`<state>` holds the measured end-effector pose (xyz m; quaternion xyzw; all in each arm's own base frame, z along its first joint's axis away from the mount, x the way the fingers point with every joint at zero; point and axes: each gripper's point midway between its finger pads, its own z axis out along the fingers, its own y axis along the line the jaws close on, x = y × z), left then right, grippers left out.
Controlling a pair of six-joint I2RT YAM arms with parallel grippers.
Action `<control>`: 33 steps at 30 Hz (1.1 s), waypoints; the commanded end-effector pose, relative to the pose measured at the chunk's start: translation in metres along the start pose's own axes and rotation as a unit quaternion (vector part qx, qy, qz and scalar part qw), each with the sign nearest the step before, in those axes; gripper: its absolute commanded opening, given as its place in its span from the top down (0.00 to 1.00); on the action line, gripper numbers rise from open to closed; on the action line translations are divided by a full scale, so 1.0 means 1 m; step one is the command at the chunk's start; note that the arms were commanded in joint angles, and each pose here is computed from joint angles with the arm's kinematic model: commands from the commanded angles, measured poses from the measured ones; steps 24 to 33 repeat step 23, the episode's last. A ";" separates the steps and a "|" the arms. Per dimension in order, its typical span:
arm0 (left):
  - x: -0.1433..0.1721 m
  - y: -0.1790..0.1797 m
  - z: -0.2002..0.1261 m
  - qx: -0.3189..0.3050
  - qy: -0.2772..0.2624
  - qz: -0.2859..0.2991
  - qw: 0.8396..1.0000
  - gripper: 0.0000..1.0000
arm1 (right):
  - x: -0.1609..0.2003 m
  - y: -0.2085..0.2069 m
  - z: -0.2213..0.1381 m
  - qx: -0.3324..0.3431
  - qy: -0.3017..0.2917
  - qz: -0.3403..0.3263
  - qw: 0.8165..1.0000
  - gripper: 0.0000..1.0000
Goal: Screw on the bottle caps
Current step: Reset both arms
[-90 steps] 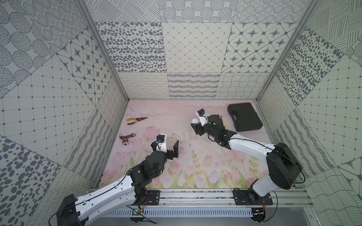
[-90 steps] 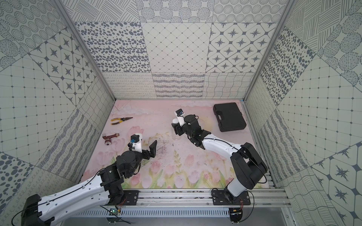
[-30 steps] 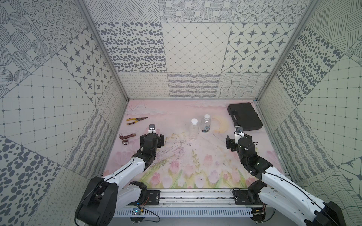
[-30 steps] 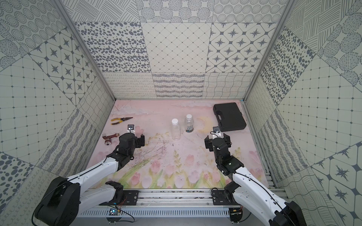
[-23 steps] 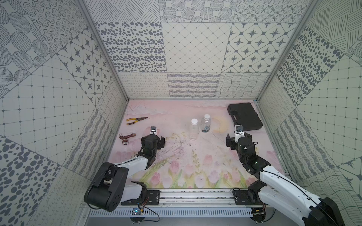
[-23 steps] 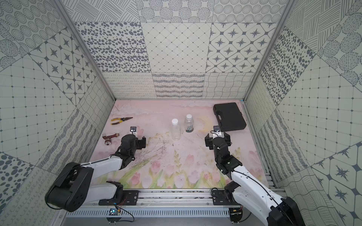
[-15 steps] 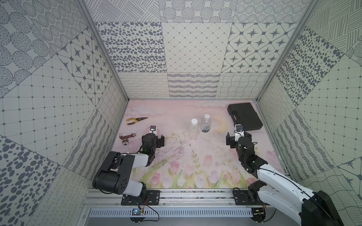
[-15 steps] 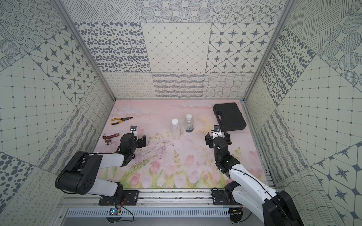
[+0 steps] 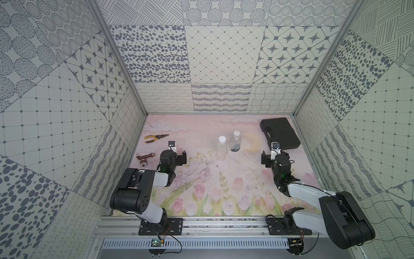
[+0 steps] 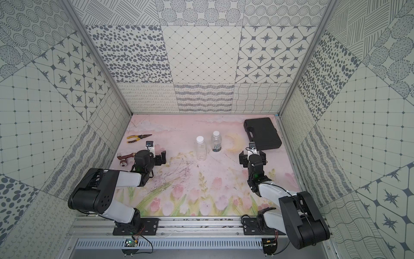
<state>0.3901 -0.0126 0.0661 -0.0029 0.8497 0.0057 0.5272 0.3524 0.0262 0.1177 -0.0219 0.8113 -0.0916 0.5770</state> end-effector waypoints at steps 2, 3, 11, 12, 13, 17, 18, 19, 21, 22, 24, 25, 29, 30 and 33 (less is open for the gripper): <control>-0.014 -0.005 0.001 0.020 -0.024 -0.013 0.999 0.00 | -0.027 0.003 0.011 -0.043 -0.057 0.024 0.997 0.03; -0.015 -0.005 0.001 0.020 -0.026 -0.013 0.999 0.00 | -0.028 0.002 0.015 -0.052 -0.056 0.031 0.997 0.03; -0.014 -0.005 0.001 0.019 -0.025 -0.013 0.999 0.00 | -0.006 0.000 0.053 -0.084 -0.020 0.060 0.994 0.03; -0.015 -0.004 0.001 0.019 -0.026 -0.013 0.999 0.00 | -0.008 -0.004 0.054 -0.077 -0.035 0.073 0.994 0.03; -0.015 -0.005 0.001 0.019 -0.026 -0.013 0.999 0.00 | -0.002 -0.004 0.055 -0.079 -0.019 0.074 0.994 0.03; -0.014 -0.005 0.003 0.033 -0.019 -0.021 0.999 0.00 | -0.003 -0.004 0.055 -0.079 -0.013 0.072 0.994 0.03; -0.015 -0.004 0.003 0.033 -0.019 -0.023 0.999 0.00 | -0.005 -0.004 0.055 -0.079 -0.013 0.071 0.994 0.03; -0.015 -0.004 0.003 0.033 -0.020 -0.022 0.999 0.00 | -0.005 -0.004 0.056 -0.078 -0.015 0.072 0.994 0.03; -0.014 -0.004 0.002 0.032 -0.020 -0.021 0.999 0.00 | -0.005 -0.005 0.056 -0.077 -0.014 0.072 0.994 0.03; -0.014 -0.004 0.002 0.031 -0.021 -0.020 0.999 0.00 | -0.005 -0.005 0.056 -0.077 -0.014 0.072 0.994 0.03; -0.015 -0.004 0.002 0.029 -0.022 -0.019 0.999 0.00 | -0.005 -0.005 0.056 -0.076 -0.014 0.072 0.994 0.03; -0.015 -0.004 0.002 0.029 -0.022 -0.019 0.999 0.00 | -0.005 -0.005 0.056 -0.076 -0.014 0.072 0.994 0.03; -0.015 -0.004 0.002 0.029 -0.022 -0.019 0.999 0.00 | -0.005 -0.005 0.056 -0.076 -0.014 0.072 0.994 0.03; -0.015 -0.004 0.002 0.029 -0.022 -0.019 0.999 0.00 | -0.005 -0.005 0.056 -0.076 -0.014 0.072 0.994 0.03; -0.015 -0.004 0.002 0.029 -0.022 -0.019 0.999 0.00 | -0.005 -0.005 0.056 -0.076 -0.014 0.072 0.994 0.03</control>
